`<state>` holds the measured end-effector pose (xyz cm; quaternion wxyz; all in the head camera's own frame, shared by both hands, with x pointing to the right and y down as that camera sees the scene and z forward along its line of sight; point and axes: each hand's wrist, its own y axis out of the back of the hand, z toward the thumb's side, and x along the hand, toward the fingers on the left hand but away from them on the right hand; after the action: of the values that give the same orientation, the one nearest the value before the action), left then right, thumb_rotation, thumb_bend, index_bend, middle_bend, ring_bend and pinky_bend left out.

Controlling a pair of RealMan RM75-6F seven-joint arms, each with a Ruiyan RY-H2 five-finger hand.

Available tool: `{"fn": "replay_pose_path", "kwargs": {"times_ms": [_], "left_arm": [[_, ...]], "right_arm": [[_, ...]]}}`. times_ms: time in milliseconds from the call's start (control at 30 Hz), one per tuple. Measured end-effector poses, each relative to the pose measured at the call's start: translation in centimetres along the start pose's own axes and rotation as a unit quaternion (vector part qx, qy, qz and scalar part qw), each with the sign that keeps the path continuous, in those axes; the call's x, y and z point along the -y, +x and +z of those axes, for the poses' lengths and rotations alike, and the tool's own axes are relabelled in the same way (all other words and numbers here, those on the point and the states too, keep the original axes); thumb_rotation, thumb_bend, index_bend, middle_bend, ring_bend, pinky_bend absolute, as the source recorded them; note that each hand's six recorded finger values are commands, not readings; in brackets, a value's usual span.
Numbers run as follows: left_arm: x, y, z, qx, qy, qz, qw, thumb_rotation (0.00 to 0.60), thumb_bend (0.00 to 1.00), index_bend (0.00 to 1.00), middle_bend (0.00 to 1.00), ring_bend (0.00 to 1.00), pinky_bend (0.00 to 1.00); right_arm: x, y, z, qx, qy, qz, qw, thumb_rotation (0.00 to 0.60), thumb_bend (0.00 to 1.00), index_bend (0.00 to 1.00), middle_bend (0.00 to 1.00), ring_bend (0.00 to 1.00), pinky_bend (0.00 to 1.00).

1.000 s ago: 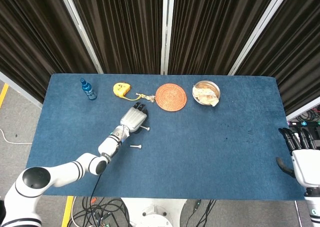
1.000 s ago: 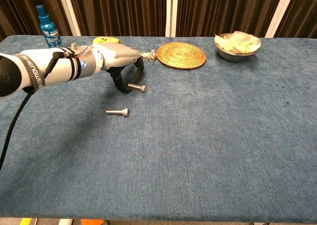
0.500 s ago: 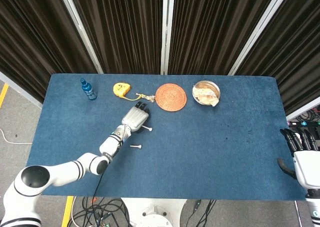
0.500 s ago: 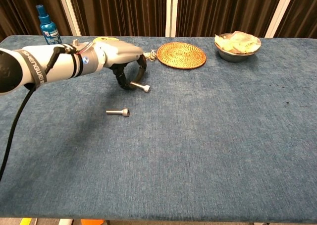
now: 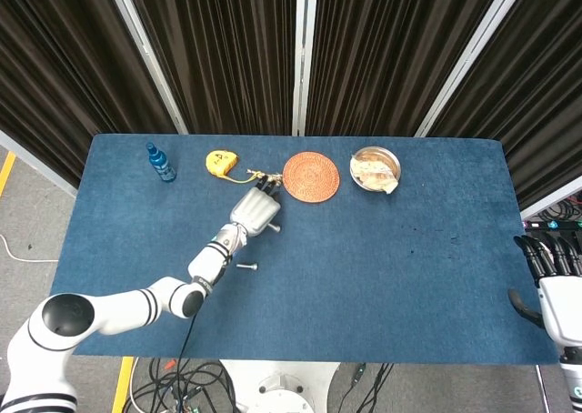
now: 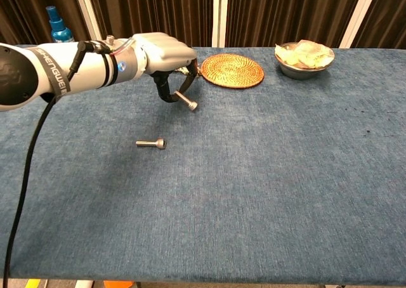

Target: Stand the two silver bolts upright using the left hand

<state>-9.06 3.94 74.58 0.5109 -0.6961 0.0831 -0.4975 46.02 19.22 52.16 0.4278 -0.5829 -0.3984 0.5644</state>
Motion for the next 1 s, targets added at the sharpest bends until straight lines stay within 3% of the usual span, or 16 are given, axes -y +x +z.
{"fn": "replay_pose_path", "kwargs": {"times_ms": [167, 500, 1000], "left_arm": [[-0.3, 0.0, 0.5, 0.001, 0.07, 0.008, 0.9975, 0.6, 0.37, 0.58, 0.21, 0.04, 0.0], [-0.5, 0.1, 2.1, -0.003, 0.196, 0.022, 0.9803, 0.6, 0.36, 0.57, 0.21, 0.04, 0.0], [-0.3, 0.3, 4.2, 0.002, 0.278, 0.023, 0.9604, 0.6, 0.35, 0.5, 0.19, 0.03, 0.0]], "right_arm": [[0.1, 0.1, -0.3, 0.003, -0.002, 0.0, 1.0, 0.6, 0.19, 0.09, 0.14, 0.0, 0.01], [0.2, 0.3, -0.7, 0.007, -0.005, 0.0, 1.0, 0.6, 0.19, 0.09, 0.14, 0.0, 0.01], [0.3, 0.4, -1.1, 0.01, -0.008, 0.001, 0.9999, 0.6, 0.19, 0.09, 0.14, 0.0, 0.01]]}}
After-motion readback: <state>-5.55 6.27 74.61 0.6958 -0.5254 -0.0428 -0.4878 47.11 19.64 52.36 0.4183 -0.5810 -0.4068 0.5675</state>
